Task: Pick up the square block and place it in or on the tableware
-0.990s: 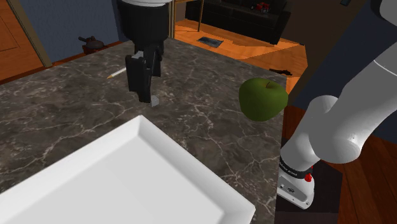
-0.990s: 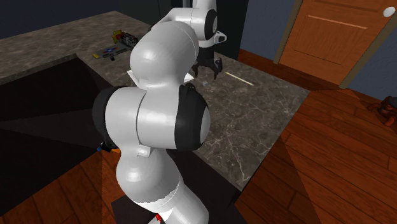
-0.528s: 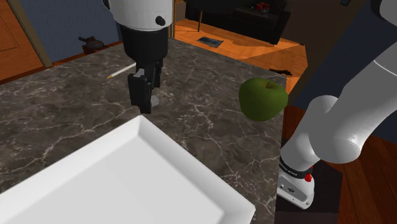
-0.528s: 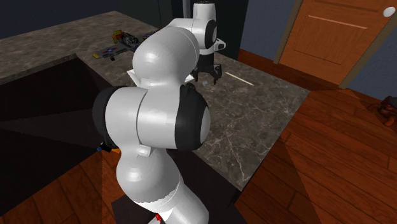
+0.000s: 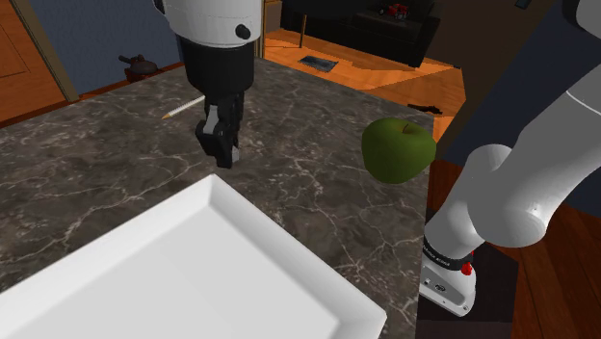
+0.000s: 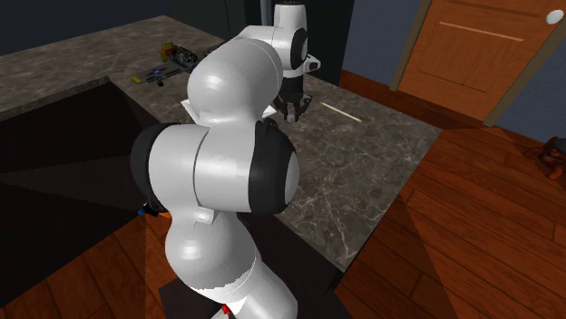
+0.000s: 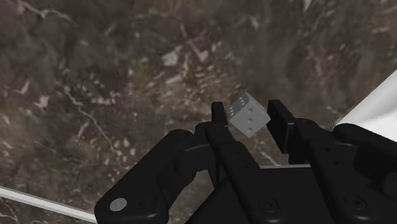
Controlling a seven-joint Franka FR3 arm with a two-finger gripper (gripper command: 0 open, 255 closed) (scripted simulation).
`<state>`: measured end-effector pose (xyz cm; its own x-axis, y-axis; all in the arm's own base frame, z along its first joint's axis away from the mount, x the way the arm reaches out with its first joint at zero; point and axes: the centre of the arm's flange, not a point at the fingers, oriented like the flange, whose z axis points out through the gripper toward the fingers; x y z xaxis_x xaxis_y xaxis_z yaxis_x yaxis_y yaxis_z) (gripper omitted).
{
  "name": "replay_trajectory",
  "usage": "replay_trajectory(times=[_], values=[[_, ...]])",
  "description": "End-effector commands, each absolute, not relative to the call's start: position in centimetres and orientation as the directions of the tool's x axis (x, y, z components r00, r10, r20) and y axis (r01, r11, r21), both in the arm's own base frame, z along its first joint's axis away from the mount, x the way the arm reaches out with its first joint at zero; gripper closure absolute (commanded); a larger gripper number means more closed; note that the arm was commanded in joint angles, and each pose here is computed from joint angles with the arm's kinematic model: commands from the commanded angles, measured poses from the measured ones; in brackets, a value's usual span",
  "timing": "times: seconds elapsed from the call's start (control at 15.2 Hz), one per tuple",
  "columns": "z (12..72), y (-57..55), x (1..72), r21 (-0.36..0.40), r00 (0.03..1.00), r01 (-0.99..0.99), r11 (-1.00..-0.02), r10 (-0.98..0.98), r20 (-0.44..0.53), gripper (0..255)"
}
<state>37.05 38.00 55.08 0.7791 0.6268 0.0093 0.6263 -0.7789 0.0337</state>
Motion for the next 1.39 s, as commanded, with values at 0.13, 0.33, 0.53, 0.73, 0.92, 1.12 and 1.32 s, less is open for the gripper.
replay_trajectory(times=[0.13,0.33,0.53,0.73,0.92,1.12,1.32], values=[[54.8,37.6,37.5,0.047,0.781,0.624,-0.78,0.625,0.004,255],[54.6,37.5,37.7,0.047,0.781,0.624,-0.78,0.625,0.004,255],[55.3,37.7,37.4,0.047,0.781,0.624,-0.78,0.625,0.003,255],[56.9,37.7,37.4,0.047,0.781,0.624,-0.78,0.625,0.003,255],[58.5,37.7,37.4,0.047,0.781,0.624,-0.78,0.625,0.003,255],[60.0,37.7,37.4,0.047,0.781,0.624,-0.78,0.625,0.003,255],[61.6,37.7,37.4,0.047,0.781,0.624,-0.78,0.625,0.003,255]])
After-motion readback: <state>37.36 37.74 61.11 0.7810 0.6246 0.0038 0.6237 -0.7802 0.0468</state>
